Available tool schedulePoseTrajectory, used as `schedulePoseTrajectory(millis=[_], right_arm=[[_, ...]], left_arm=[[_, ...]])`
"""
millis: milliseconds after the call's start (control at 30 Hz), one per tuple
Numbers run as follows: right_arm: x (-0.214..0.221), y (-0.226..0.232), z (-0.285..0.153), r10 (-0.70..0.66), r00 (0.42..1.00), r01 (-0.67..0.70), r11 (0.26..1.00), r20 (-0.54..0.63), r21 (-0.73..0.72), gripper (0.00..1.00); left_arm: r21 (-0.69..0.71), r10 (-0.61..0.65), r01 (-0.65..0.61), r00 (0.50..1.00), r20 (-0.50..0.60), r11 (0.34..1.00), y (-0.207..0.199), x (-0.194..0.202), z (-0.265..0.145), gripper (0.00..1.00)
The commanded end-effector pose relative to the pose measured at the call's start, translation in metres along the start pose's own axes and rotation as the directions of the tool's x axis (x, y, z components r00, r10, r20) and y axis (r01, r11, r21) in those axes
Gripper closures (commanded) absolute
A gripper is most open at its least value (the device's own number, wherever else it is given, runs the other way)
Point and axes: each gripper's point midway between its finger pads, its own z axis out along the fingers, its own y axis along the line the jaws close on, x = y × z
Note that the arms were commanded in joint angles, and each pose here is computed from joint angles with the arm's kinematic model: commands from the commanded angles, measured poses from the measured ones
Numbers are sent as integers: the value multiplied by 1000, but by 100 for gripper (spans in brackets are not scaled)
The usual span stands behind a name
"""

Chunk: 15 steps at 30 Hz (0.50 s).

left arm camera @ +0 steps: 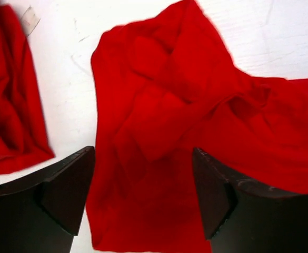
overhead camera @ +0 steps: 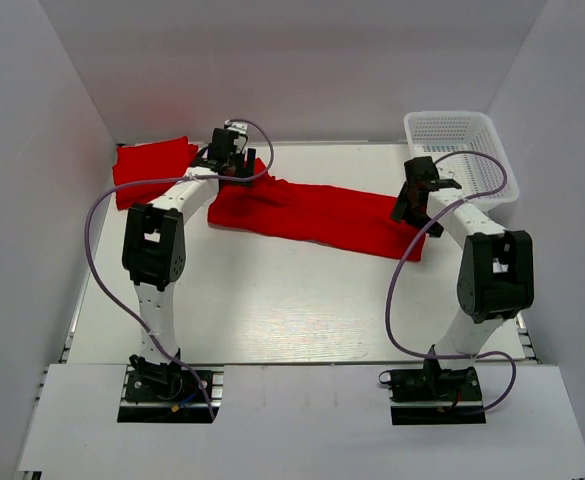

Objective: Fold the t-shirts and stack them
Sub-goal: Fold the other side of the tshirt into a rectangle

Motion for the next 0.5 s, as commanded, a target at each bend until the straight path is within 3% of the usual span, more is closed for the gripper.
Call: schedulePoseTrajectory(millis=[0, 100, 233, 367, 433, 467], right_arm=[[-12, 9, -22, 0, 999, 4, 996, 46, -93, 10], [-4, 14, -27, -25, 999, 29, 990, 29, -138, 10], [0, 17, -37, -61, 997, 67, 983, 37, -170, 10], [-1, 36, -54, -101, 991, 120, 961, 86, -250, 10], [4, 44, -57, -112, 991, 129, 949, 75, -289, 10], [6, 50, -55, -127, 989, 145, 942, 79, -304, 10]], left_arm=[[-44, -47, 49, 998, 52, 998, 15, -31, -33, 11], [30, -50, 48, 996, 70, 998, 3, -39, -42, 1], [151, -58, 50, 997, 50, 987, -26, -33, -46, 1], [335, -108, 116, 993, -42, 935, -66, -1, -52, 1], [381, -131, 156, 987, -93, 911, -76, 17, -55, 2], [391, -142, 171, 985, -103, 905, -79, 22, -53, 7]])
